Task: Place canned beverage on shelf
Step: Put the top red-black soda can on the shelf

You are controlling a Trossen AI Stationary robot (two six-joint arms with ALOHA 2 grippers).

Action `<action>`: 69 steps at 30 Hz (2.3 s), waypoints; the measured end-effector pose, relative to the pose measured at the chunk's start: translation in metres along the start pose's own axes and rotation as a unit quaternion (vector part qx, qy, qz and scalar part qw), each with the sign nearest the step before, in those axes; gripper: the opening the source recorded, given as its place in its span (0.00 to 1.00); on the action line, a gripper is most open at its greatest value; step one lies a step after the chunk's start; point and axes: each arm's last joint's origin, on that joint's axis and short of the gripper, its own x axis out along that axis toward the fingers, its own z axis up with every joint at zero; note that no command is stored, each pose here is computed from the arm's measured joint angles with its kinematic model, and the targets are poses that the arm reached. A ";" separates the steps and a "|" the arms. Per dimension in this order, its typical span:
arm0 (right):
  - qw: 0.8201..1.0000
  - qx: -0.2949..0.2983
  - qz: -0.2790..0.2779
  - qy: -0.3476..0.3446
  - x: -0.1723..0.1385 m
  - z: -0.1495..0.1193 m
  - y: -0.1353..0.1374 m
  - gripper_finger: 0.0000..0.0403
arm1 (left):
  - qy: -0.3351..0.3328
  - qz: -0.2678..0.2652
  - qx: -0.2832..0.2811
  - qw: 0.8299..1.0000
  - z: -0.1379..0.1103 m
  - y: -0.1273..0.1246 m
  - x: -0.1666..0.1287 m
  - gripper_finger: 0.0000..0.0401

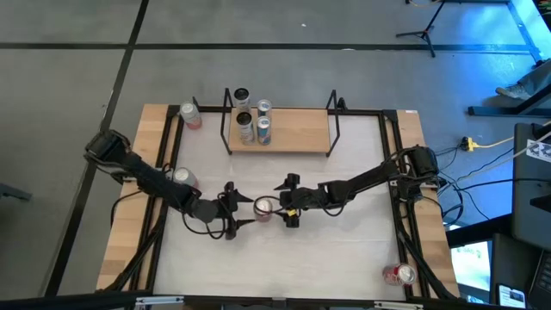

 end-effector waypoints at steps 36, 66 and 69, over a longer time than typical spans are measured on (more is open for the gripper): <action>0.997 0.020 -0.047 -0.056 0.001 0.011 -0.007 0.95 | 0.070 -0.060 -0.055 0.994 -0.036 -0.016 0.028 0.77; 0.999 0.046 0.012 -0.016 -0.038 0.024 0.004 0.95 | 0.112 0.002 -0.063 0.992 -0.039 -0.008 0.018 0.77; 0.996 0.067 0.052 -0.037 -0.050 0.034 0.003 0.95 | 0.121 0.004 -0.057 0.991 -0.035 -0.008 0.009 0.77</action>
